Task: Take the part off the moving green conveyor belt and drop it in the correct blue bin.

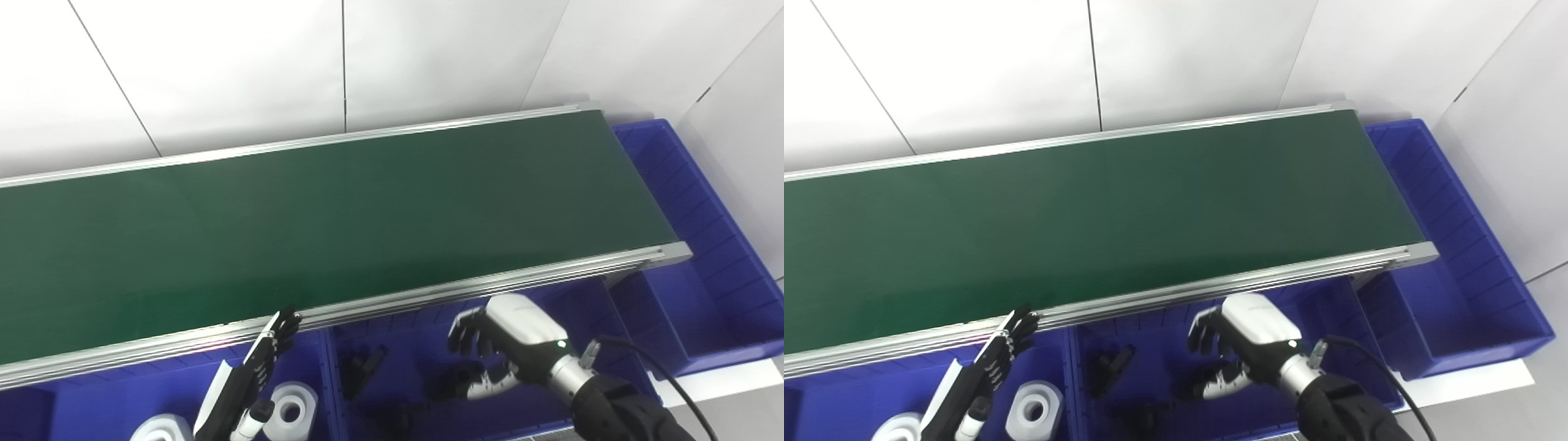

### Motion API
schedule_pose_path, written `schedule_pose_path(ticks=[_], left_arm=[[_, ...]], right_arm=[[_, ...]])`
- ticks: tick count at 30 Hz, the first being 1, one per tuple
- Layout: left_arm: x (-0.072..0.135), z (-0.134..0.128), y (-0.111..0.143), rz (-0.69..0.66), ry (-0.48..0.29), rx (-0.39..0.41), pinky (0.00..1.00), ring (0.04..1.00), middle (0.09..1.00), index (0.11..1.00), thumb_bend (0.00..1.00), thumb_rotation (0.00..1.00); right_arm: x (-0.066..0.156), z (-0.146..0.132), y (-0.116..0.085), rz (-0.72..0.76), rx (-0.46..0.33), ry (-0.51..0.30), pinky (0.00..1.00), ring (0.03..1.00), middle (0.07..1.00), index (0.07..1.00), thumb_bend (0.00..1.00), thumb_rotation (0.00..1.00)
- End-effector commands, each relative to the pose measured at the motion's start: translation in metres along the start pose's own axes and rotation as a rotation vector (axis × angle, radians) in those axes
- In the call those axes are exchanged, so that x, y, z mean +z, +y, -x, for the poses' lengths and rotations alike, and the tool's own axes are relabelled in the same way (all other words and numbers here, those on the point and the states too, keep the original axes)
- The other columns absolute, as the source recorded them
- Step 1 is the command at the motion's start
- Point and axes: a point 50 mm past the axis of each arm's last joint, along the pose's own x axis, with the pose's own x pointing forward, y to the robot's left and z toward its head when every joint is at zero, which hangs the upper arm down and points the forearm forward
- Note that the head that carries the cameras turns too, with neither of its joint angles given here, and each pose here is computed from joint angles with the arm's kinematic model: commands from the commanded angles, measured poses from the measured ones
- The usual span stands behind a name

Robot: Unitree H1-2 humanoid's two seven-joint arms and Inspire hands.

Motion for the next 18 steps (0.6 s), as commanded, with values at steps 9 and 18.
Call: schedule_pose_path(ticks=[9, 18], left_arm=[[0.009, 0.002, -0.002, -0.005, -0.029, -0.005, 0.93, 0.941, 0.941, 0.956, 0.92, 1.0], [0.011, -0.001, -0.006, -0.006, -0.033, -0.006, 0.92, 0.943, 0.943, 0.958, 0.91, 1.0]], right_arm=[[0.007, 0.007, -0.014, 0.043, -0.045, 0.013, 1.0, 0.986, 0.97, 0.879, 1.0, 0.67], [0.01, 0.015, -0.024, -0.08, -0.031, -0.072, 0.87, 0.897, 0.899, 0.857, 1.0, 0.68]])
